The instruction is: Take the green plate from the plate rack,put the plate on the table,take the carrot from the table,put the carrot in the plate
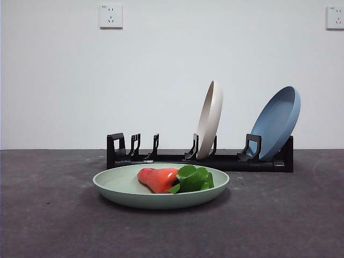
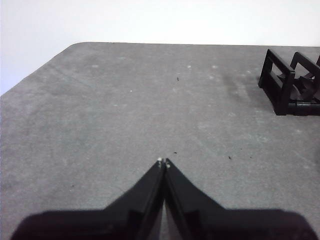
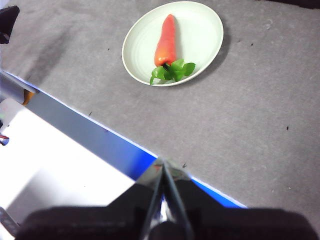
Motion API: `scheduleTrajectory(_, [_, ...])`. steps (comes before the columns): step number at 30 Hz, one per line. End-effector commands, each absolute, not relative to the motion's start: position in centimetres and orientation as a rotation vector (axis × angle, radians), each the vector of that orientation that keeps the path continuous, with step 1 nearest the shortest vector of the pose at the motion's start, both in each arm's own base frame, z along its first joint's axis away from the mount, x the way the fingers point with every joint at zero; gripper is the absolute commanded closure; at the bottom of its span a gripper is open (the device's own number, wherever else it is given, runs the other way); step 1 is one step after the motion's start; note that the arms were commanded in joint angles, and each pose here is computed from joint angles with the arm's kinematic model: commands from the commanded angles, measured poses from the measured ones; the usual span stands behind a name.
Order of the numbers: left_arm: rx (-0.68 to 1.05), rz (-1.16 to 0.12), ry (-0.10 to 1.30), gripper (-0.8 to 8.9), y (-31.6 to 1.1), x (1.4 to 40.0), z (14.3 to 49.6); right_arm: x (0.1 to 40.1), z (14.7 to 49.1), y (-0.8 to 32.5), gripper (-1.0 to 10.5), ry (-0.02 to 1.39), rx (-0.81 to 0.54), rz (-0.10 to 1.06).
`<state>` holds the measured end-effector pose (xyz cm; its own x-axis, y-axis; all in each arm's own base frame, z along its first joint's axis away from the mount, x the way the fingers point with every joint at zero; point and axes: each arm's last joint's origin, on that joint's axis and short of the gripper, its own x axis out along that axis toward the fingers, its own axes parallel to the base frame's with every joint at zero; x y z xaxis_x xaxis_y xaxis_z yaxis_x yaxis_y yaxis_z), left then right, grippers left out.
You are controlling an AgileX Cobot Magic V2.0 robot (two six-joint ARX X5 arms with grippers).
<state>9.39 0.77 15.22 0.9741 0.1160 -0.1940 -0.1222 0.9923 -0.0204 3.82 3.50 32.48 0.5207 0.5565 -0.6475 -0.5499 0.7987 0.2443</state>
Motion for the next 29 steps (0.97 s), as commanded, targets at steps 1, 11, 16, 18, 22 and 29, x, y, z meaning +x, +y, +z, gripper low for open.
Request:
scheduleTrajectory(1, [-0.041, 0.121, 0.2, 8.16, 0.8, 9.4, 14.8, 3.9, 32.5, 3.5, 9.4, 0.774, 0.015, 0.661])
scheduleTrajectory(11, [-0.041, 0.122, 0.2, 8.16, 0.8, 9.4, 14.8, 4.2, 33.1, 2.5, 9.4, 0.584, -0.075, 0.512])
scheduleTrajectory(16, [-0.041, 0.121, 0.2, 8.16, 0.8, 9.4, 14.8, 4.4, 32.5, 1.5, 9.4, 0.288, -0.005, 0.328])
scheduleTrajectory(18, [-0.041, 0.121, 0.2, 8.16, 0.8, 9.4, 14.8, 4.8, 31.2, 1.3, 9.4, 0.211, 0.006, 0.281])
scheduleTrajectory(22, [-0.041, 0.121, 0.2, 8.16, 0.8, 9.4, 14.8, 6.2, 26.3, 1.3, 9.4, 0.139, 0.05, 0.219])
scheduleTrajectory(29, [-0.041, 0.121, 0.2, 8.16, 0.8, 9.4, 14.8, 8.6, 19.9, 1.6, 9.4, 0.084, 0.163, 0.194])
